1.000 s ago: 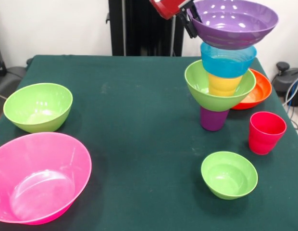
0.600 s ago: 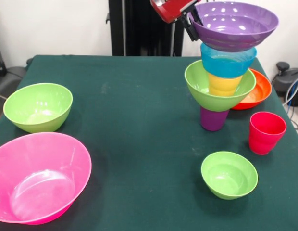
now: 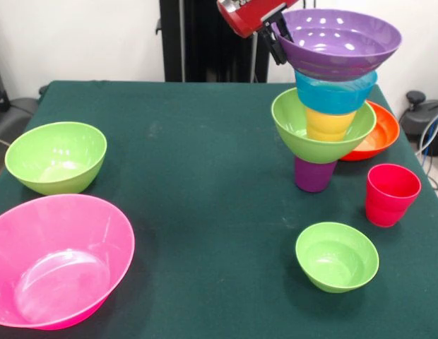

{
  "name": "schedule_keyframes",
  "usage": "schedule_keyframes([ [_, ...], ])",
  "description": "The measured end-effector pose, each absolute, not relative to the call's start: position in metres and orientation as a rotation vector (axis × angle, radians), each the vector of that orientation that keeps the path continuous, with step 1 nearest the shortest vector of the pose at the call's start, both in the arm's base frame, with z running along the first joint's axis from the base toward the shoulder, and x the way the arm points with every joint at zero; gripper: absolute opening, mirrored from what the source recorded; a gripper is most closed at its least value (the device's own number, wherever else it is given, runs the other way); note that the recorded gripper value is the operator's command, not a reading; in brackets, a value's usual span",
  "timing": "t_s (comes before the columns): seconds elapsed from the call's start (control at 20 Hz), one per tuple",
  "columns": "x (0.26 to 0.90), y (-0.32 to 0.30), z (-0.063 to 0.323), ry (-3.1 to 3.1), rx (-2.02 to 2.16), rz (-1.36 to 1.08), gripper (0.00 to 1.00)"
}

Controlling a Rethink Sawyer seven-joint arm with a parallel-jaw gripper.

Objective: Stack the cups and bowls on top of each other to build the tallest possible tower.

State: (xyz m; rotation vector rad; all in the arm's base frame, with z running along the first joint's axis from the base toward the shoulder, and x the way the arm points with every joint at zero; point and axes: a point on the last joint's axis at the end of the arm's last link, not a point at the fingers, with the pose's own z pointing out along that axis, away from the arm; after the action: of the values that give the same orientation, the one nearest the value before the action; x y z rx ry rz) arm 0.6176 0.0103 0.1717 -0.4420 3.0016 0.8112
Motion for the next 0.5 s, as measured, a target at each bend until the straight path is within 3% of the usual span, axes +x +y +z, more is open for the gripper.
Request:
schedule_keyframes([
  [0.5, 0.6163, 0.0120, 0.1696, 3.007, -0.449, 0.805, 0.00],
])
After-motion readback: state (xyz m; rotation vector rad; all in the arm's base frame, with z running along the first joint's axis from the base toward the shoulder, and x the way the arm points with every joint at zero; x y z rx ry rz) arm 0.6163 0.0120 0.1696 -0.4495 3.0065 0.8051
